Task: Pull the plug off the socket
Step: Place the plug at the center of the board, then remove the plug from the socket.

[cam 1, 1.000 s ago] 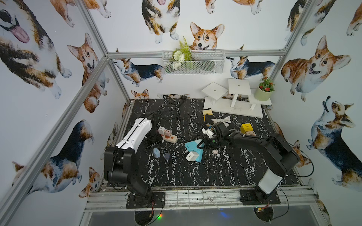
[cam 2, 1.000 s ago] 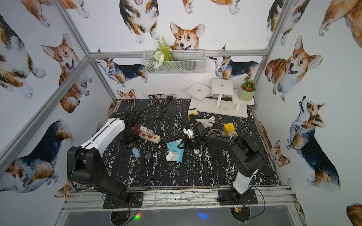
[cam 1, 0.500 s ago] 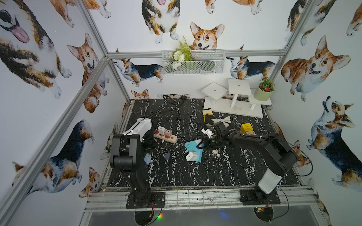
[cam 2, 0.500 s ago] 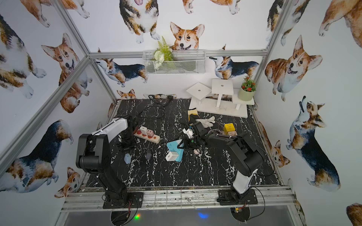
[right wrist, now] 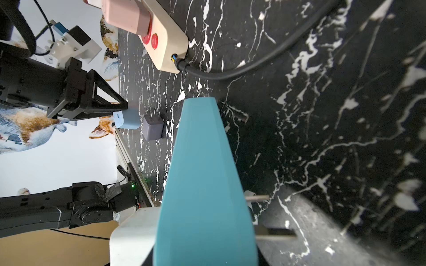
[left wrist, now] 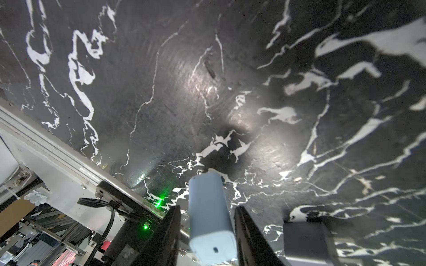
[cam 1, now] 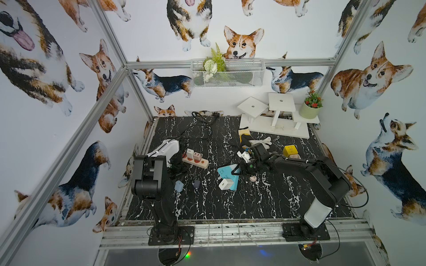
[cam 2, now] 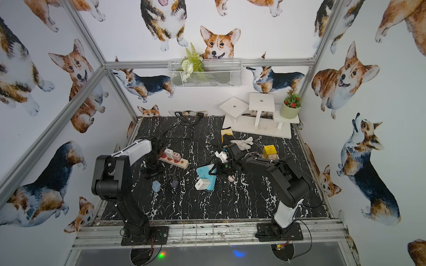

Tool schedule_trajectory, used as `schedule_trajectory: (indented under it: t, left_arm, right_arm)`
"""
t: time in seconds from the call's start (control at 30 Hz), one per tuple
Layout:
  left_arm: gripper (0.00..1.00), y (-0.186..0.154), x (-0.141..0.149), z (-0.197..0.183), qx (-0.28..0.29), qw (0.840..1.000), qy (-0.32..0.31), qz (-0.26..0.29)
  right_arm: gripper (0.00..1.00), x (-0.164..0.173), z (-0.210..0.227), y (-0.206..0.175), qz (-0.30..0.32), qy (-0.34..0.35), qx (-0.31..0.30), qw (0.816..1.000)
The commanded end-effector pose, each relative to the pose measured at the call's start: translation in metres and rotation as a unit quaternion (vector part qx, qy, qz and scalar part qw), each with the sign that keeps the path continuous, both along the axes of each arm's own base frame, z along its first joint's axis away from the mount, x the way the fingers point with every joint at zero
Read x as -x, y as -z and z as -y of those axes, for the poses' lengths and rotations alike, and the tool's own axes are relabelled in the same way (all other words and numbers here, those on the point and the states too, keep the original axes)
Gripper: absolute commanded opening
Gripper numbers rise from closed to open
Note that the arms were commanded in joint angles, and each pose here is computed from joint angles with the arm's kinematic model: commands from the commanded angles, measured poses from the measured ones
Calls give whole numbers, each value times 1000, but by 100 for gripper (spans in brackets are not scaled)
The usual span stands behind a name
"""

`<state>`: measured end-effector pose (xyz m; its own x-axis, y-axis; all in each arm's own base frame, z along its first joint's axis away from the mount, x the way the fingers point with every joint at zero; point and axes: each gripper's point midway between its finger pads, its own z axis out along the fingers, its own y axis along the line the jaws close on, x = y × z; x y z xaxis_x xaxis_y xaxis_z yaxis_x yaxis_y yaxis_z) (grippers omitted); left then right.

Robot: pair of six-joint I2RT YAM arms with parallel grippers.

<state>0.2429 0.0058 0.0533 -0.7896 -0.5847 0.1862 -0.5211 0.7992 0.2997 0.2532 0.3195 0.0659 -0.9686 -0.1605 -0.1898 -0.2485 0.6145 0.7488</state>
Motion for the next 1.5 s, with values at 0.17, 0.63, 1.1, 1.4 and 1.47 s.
schedule_trajectory:
  t: [0.17, 0.63, 1.1, 1.4, 1.47]
  left_arm:
    - [54, -24, -9, 4, 9, 999, -11, 32]
    - [56, -82, -45, 171, 361, 882, 139, 268]
    - [65, -121, 2, 233, 349, 578, 622, 396]
    - [65, -83, 24, 237, 361, 503, 702, 352]
    - [64, -77, 24, 242, 368, 498, 703, 348]
  right_arm:
    - [0, 15, 32, 29, -51, 36, 98, 993]
    - [0, 10, 23, 31, -71, 49, 79, 993]
    - [0, 7, 15, 29, -80, 37, 73, 993]
    - [0, 7, 13, 27, -86, 25, 75, 993]
    - [0, 7, 12, 27, -86, 24, 77, 993]
